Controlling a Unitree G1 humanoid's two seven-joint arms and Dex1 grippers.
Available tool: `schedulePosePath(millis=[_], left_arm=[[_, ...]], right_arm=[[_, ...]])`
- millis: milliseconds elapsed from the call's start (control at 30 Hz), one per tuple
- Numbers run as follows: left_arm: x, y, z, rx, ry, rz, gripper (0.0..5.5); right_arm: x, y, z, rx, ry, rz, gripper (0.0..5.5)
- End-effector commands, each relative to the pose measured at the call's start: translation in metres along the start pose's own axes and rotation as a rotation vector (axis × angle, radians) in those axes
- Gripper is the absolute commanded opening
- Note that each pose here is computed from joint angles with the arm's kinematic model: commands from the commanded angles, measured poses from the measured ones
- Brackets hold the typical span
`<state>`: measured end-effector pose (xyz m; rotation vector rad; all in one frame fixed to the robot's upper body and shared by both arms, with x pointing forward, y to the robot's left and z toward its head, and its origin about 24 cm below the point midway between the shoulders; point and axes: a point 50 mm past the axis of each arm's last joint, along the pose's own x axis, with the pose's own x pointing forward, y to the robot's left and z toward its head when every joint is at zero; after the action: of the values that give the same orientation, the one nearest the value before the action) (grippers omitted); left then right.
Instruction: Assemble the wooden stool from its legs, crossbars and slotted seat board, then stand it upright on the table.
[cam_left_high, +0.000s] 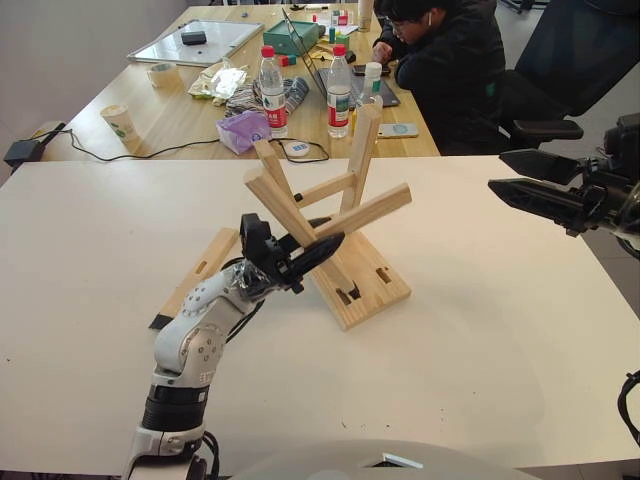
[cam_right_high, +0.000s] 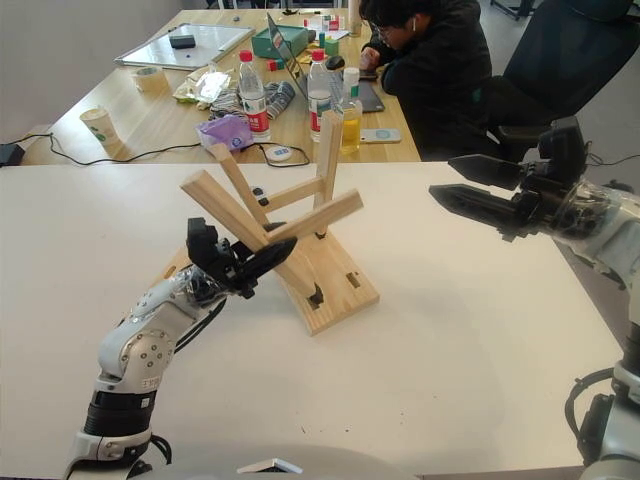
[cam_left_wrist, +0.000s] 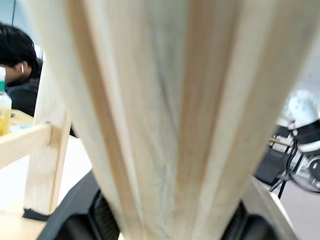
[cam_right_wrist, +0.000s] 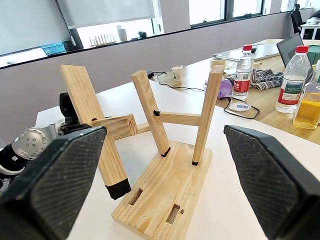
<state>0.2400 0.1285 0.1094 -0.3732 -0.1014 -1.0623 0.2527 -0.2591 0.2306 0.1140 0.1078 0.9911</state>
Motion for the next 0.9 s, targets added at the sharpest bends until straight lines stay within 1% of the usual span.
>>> schedulePosePath(millis=[33,300,400,600,900], left_arm=[[-0.004,0.006,-0.014,0.064,0.043,0.041,2.09],[0.002,0.013,-0.034,0.095,0.049,0.091,2.09],[0.0,0.011,-0.039,0.111,0.072,0.087,2.09],[-0.007,0.005,-0.038,0.148,0.15,0.081,2.09],[-0.002,-0.009,-0.036,0.15,0.256,0.077,2.06]], right_arm=[[0.003,0.0,0.0,-0.016,-0.002,0.009,4.33],[0.007,-0.001,-0.004,-0.027,0.018,0.013,4.33],[0.008,-0.001,-0.005,-0.03,0.024,0.019,4.33],[0.006,0.0,-0.007,-0.033,0.021,0.006,4.33],[0.002,0.005,-0.012,-0.031,0.011,-0.023,4.33]])
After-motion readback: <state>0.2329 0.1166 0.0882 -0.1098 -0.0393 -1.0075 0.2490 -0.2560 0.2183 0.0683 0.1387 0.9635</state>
